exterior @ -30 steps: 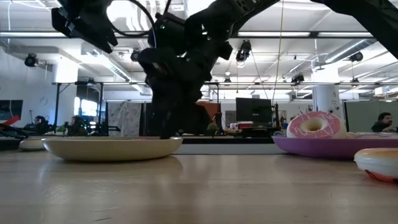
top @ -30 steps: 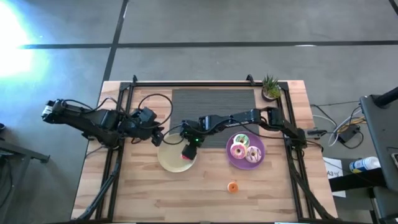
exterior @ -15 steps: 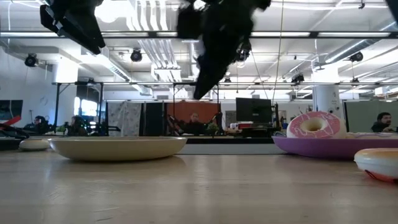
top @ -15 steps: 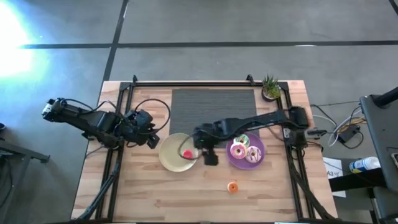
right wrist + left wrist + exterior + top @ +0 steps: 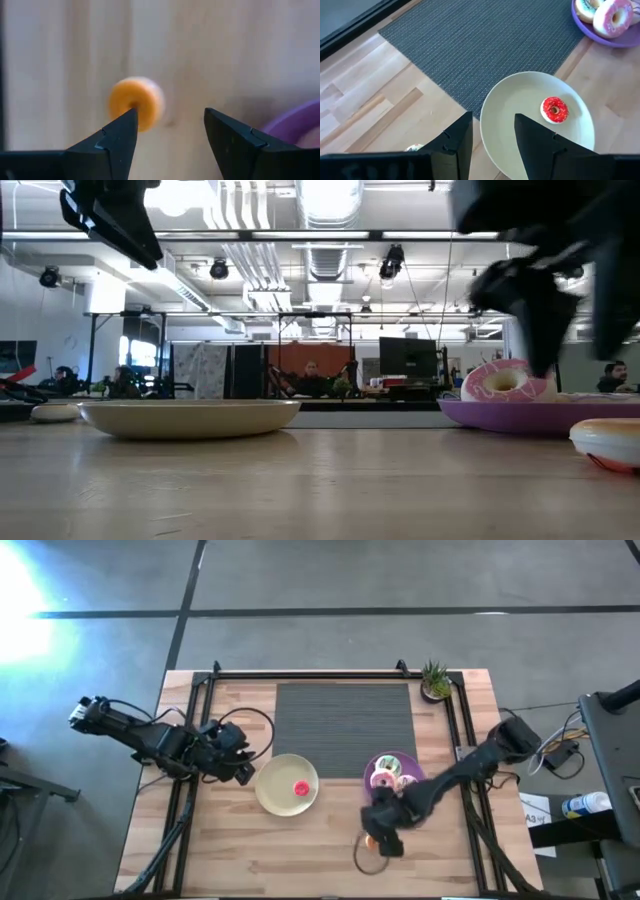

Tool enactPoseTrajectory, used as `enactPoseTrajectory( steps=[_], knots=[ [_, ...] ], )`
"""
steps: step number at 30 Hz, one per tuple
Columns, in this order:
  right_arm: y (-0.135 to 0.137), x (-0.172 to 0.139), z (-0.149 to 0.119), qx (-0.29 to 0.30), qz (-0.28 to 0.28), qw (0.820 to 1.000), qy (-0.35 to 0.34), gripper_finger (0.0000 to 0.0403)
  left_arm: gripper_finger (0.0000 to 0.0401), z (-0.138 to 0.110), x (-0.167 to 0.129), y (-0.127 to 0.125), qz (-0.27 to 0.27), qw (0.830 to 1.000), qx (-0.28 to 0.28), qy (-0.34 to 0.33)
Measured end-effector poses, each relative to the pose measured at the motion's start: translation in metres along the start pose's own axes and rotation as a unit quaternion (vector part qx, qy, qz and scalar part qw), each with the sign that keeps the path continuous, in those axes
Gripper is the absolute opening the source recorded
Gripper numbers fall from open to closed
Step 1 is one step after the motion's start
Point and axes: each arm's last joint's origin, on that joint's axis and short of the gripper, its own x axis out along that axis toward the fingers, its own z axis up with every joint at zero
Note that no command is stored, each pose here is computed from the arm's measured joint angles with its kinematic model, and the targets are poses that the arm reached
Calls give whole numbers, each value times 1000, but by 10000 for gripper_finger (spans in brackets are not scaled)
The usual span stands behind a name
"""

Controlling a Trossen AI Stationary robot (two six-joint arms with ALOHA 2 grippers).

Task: Pick & Place donuts
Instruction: Put the small orange donut on the white plate

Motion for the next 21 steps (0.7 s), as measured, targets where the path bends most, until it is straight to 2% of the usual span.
enactPoseTrajectory(
  steps=[6, 10, 21],
  knots=[
    [12, 10, -18, 35, -9, 999, 22, 219, 119, -7, 12, -4, -17, 1000, -13, -8],
    [11, 11, -18, 48, -17, 999, 13, 219, 119, -10, 17, -7, -32, 999, -24, -14],
    [8, 22, -18, 65, 18, 997, -25, 219, 119, -12, 23, -12, -64, 997, -45, -13]
  ],
)
